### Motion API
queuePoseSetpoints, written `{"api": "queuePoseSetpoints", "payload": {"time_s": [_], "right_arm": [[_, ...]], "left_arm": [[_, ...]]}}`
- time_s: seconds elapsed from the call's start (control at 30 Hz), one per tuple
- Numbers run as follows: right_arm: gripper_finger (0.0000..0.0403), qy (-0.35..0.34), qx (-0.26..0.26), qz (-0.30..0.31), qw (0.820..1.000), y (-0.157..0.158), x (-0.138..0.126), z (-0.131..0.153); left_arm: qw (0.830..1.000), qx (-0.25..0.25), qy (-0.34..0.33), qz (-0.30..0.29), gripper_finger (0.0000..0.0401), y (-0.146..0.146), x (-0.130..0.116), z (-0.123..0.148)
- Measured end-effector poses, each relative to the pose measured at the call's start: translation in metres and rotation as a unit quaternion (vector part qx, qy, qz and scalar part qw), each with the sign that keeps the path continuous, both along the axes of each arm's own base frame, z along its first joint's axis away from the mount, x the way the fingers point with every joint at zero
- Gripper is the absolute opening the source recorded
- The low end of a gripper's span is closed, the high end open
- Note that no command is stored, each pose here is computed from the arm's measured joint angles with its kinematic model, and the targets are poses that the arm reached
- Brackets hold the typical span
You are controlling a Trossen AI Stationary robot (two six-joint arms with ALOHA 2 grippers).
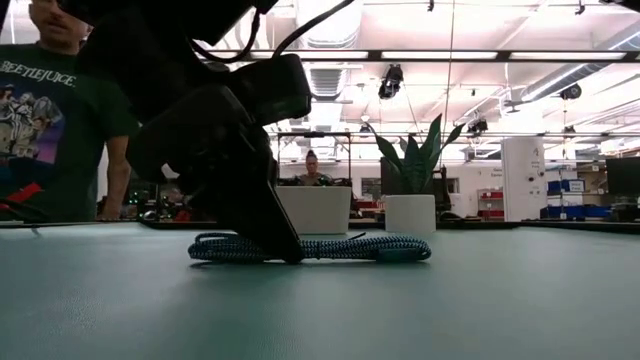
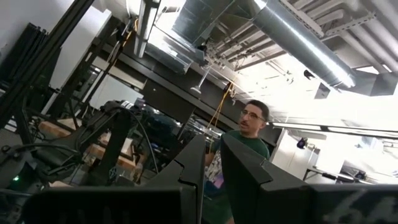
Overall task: Pick and place USB-C Cables
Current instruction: Put the blue charger cable into the white bin
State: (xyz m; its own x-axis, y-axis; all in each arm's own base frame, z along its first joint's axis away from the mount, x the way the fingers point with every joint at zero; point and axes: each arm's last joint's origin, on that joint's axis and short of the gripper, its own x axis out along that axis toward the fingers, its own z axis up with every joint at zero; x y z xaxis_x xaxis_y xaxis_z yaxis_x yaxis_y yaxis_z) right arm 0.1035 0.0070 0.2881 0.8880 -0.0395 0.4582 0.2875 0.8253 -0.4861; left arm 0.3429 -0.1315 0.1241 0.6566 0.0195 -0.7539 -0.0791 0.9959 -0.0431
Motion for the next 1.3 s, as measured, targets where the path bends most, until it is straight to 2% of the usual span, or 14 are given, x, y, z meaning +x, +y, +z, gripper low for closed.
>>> {"api": "queuePoseSetpoints", "payload": {"time_s": [0.17, 0.37, 0.6, 0.97, 1.3], "right_arm": [[0.0043, 0.000, 0.000, 0.000, 1.000, 0.000, 0.000, 0.000], [0.0043, 0.000, -0.001, -0.001, 1.000, 0.000, 0.000, 0.000], [0.0043, 0.002, 0.000, 0.000, 1.000, 0.000, 0.000, 0.000], [0.0043, 0.004, 0.011, 0.005, 1.000, 0.000, 0.001, -0.001], [0.0043, 0.008, 0.012, 0.003, 1.000, 0.000, 0.002, -0.001]], "left_arm": [[1.000, 0.001, 0.000, 0.000, 0.0011, 0.000, 0.000, 0.001], [1.000, 0.020, -0.002, -0.005, 0.0012, 0.004, -0.005, 0.011], [0.998, 0.049, -0.025, -0.026, 0.0012, 0.019, -0.012, 0.050], [0.991, 0.103, -0.078, -0.019, 0.0012, 0.075, -0.031, 0.118], [0.985, 0.150, -0.082, 0.001, 0.0012, 0.127, -0.037, 0.139]]}}
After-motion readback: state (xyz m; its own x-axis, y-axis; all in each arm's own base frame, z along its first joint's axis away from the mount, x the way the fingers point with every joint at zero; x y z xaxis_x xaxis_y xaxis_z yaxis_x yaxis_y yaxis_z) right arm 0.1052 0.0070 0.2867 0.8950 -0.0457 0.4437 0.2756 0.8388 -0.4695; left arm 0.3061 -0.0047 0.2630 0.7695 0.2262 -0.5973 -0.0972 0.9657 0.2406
